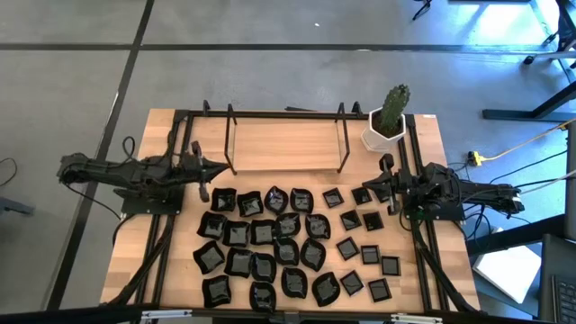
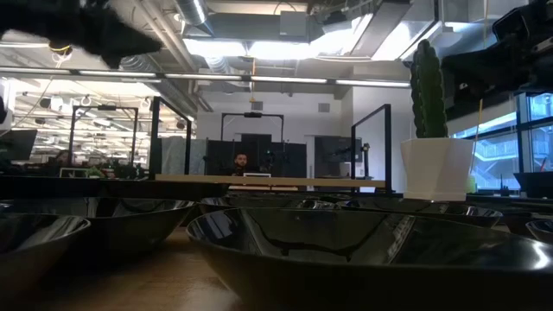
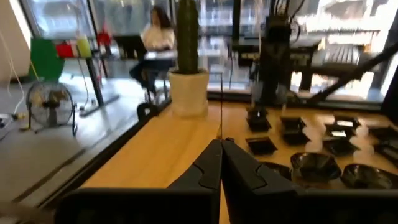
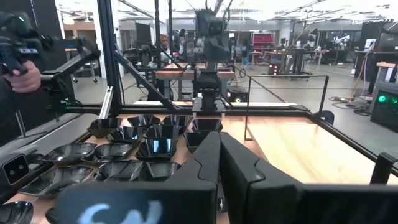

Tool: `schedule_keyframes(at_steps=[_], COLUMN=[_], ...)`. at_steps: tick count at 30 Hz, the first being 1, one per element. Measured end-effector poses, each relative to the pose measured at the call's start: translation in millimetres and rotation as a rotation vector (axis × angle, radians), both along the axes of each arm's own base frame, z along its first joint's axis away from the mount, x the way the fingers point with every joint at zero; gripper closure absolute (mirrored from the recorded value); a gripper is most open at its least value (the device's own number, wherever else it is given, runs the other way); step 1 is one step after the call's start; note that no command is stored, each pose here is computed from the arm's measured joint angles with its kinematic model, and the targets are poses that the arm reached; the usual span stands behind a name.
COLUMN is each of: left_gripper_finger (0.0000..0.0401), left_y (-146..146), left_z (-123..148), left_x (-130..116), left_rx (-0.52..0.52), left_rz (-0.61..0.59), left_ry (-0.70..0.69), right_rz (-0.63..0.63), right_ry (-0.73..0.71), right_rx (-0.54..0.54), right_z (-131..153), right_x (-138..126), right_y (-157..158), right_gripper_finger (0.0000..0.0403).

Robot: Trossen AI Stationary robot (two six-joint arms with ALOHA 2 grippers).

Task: Pick & Place Mini shaped plates
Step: Put the black distorted square plate on the shelf

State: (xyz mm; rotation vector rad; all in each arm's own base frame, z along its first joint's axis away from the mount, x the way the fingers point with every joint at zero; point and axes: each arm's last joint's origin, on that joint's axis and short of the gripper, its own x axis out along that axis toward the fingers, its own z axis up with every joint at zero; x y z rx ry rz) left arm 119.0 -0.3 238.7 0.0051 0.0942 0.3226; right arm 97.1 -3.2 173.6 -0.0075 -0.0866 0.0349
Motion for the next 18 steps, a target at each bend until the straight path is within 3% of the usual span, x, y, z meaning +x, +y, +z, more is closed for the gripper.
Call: schedule_keyframes(at_steps=[6, 11, 18], left_gripper_finger=[0.04, 0.0396, 0.038], left_y=[1, 13, 27], left_z=[28, 36, 38], left_x=[48, 89, 134], left_rx=[0.037, -0.054, -0.152], left_rz=[0.101, 0.145, 0.112], left_ry=[0.399, 0.728, 0.958], right_rz=[0.003, 0.006, 0.007], right_ry=[0.001, 0.003, 0.003], right_rx=[0.025, 0.066, 0.071], right_z=[0, 0, 0], right_x=[0, 0, 0], right_y=[0, 0, 0], right_gripper_finger=[0.0392, 0.0392, 0.0392])
